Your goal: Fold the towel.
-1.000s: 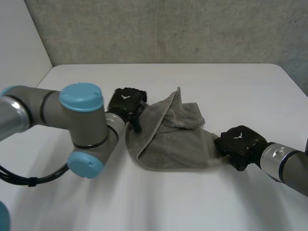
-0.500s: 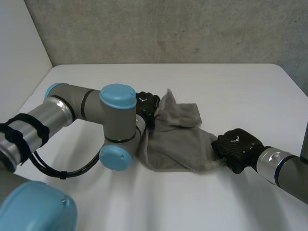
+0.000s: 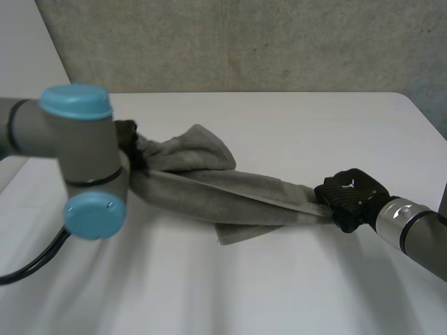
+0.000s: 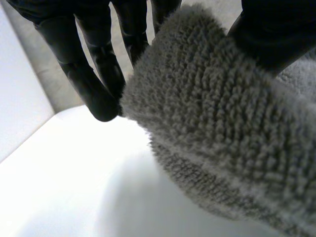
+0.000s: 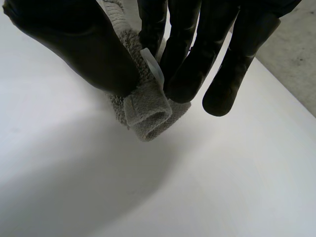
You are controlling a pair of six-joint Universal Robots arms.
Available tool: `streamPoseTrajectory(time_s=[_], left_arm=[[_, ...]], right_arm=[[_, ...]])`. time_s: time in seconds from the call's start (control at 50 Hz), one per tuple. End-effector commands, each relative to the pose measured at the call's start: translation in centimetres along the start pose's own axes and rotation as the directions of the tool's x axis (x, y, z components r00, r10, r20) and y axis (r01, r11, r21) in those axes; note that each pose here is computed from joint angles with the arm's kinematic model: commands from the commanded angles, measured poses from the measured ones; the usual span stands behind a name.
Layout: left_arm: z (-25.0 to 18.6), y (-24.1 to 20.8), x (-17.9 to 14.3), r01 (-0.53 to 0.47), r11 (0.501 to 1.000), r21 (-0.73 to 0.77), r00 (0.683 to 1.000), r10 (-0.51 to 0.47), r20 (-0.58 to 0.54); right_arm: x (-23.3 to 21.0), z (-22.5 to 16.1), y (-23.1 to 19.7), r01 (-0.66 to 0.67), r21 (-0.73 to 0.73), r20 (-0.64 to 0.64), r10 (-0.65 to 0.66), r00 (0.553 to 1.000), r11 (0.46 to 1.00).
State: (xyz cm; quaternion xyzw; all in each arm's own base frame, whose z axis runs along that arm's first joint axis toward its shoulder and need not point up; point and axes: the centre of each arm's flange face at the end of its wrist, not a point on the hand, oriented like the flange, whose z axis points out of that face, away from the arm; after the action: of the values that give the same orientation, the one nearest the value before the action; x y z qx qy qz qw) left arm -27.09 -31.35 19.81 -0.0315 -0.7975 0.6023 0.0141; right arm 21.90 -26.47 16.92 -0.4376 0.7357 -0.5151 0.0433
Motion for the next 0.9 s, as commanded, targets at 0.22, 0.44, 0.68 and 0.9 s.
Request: streamPoseTrajectory(time_s=[0.22,0.44,0.68,0.9], left_arm=[[-6.4,5.5,-2.4,-0.118,0.982,-0.145,0.993,0.116,-0.027],[-6.4,1.5,-2.2,-0.210,0.976,0.050,0.976,0.213,-0.052],[-3.9,3.0,-4.0,-0.400,0.911,0.098,0.863,0.411,-0.292],[-2.0,2.4,-5.8,-0.385,0.912,0.139,0.818,0.407,-0.405]], right_arm=[[-0.3,0.3,-0.9,0.011,0.002,-0.027,-0.011,1.000,1.000],[0.5,0.8,-0.9,0.008,0.033,-0.072,-0.006,0.997,0.999],[1.5,1.2,-1.5,-0.058,0.077,-0.110,0.066,0.992,0.995],[1.6,1.3,-1.3,-0.062,0.069,-0.113,0.070,0.991,0.996]])
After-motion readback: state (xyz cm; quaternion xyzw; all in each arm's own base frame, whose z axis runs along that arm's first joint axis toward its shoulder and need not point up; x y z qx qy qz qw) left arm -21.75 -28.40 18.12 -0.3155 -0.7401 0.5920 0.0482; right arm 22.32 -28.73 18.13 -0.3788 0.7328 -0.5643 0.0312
